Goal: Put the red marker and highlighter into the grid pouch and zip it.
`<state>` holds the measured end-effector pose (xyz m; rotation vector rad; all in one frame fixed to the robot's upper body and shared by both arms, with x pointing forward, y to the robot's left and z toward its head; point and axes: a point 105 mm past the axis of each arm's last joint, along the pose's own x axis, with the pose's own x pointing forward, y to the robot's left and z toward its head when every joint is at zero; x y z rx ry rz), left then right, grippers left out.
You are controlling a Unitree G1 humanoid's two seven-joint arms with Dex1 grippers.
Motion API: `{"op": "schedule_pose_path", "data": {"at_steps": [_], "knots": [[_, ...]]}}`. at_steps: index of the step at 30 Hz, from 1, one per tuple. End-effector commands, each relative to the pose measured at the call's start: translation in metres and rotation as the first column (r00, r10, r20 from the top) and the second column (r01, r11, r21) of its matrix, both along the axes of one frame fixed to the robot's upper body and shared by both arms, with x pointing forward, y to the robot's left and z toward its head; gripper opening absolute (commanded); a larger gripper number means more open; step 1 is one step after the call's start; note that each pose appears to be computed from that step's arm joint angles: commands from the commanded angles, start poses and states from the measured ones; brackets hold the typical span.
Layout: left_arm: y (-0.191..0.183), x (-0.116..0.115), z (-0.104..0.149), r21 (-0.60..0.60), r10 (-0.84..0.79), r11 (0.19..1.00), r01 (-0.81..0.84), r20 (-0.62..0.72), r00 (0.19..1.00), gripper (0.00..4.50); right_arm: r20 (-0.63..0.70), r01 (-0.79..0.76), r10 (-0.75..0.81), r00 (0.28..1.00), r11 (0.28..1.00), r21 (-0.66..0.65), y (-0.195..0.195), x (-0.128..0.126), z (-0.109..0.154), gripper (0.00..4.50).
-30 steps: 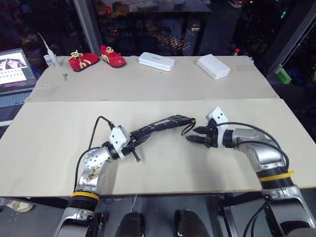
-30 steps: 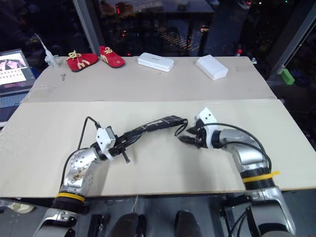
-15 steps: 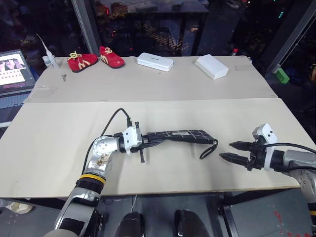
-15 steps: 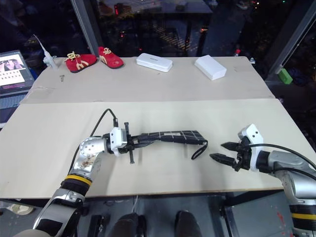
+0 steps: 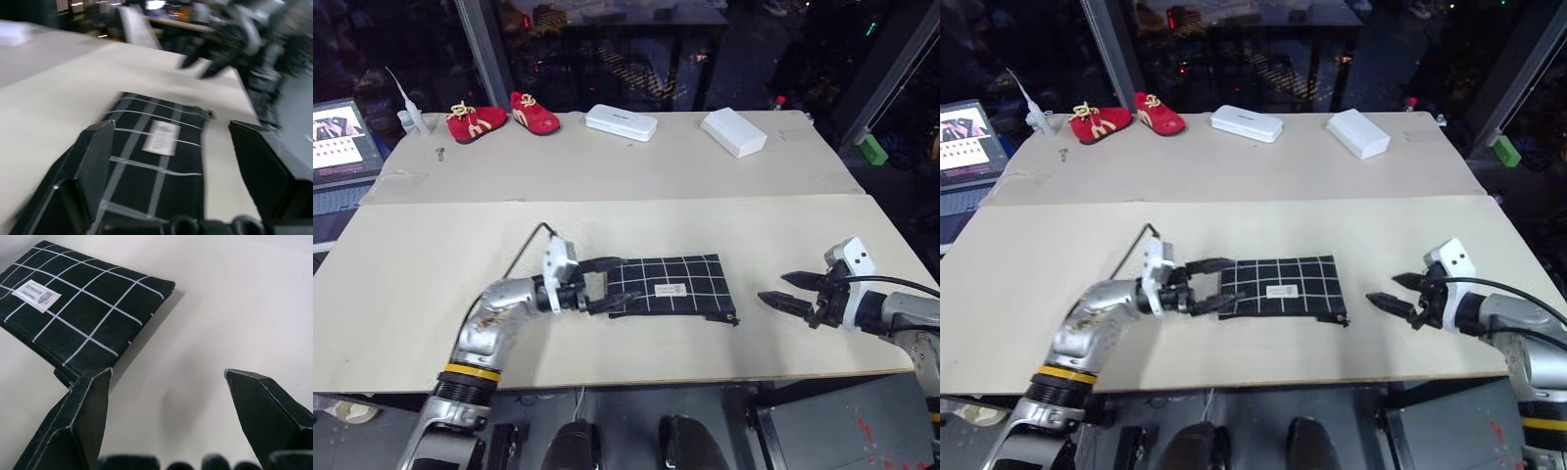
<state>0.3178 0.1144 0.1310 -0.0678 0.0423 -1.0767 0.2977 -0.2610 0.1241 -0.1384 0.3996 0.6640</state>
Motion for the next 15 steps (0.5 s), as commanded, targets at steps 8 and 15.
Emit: {"op": "schedule_pose_path", "data": {"at_steps": [8,15], "knots": [[0.13,-0.006,-0.001,-0.027,0.612,0.786,-0.618,-0.114,0.783,3.97,0.191,0.051,-0.076,0.979,0.989,0.137,-0.011,0.025,0.028,4.08],[0.144,-0.015,-0.005,-0.071,0.677,0.72,-0.691,-0.148,0.721,3.97,0.183,0.034,-0.059,0.981,0.99,0.137,-0.004,0.03,0.027,4.08]]}}
